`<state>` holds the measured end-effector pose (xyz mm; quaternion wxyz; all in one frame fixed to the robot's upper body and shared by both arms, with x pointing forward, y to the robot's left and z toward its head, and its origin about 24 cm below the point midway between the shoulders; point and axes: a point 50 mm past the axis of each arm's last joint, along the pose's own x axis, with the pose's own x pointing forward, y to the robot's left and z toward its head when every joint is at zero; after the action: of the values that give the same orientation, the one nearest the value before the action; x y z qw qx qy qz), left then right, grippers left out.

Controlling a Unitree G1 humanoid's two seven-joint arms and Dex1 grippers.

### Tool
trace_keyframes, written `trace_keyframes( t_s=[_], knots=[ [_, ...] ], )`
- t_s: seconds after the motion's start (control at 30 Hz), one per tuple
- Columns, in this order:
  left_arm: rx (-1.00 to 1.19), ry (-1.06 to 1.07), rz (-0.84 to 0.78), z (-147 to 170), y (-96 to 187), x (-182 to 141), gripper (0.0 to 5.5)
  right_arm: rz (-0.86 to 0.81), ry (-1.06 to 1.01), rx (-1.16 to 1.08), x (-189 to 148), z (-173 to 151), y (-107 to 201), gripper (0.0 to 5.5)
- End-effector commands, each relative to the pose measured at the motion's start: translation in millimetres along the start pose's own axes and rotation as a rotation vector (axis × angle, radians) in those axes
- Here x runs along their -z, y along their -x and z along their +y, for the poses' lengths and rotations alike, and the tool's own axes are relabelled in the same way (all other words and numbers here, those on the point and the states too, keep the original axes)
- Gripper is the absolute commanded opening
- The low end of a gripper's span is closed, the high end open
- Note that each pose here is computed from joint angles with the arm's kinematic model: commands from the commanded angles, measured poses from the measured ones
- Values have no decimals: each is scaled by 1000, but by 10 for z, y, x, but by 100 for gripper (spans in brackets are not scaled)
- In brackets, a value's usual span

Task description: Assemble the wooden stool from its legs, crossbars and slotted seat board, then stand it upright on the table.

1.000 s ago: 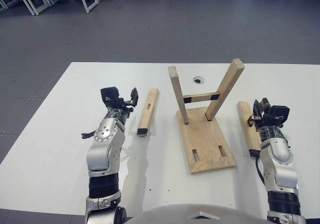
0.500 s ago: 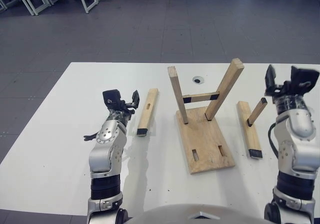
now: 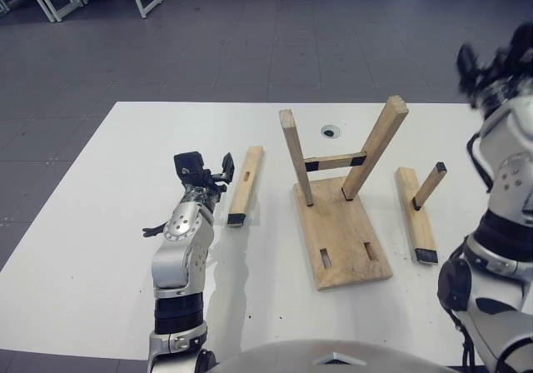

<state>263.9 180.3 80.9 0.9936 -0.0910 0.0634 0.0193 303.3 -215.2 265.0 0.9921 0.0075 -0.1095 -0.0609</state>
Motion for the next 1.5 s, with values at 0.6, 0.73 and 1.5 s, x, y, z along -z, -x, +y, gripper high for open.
trace_keyframes(
  t_s=[0.6,0.73,1.5],
  knots=[
    [-16,-10,-17,-12,59,3,373,-83,-14,54,173,-178,662,385],
    [-23,-7,-10,-11,108,30,373,279,39,40,945,-189,1441,470],
    [6,-12,1,-73,81,18,373,989,68,-62,2203,-389,1955,374]
  ],
)
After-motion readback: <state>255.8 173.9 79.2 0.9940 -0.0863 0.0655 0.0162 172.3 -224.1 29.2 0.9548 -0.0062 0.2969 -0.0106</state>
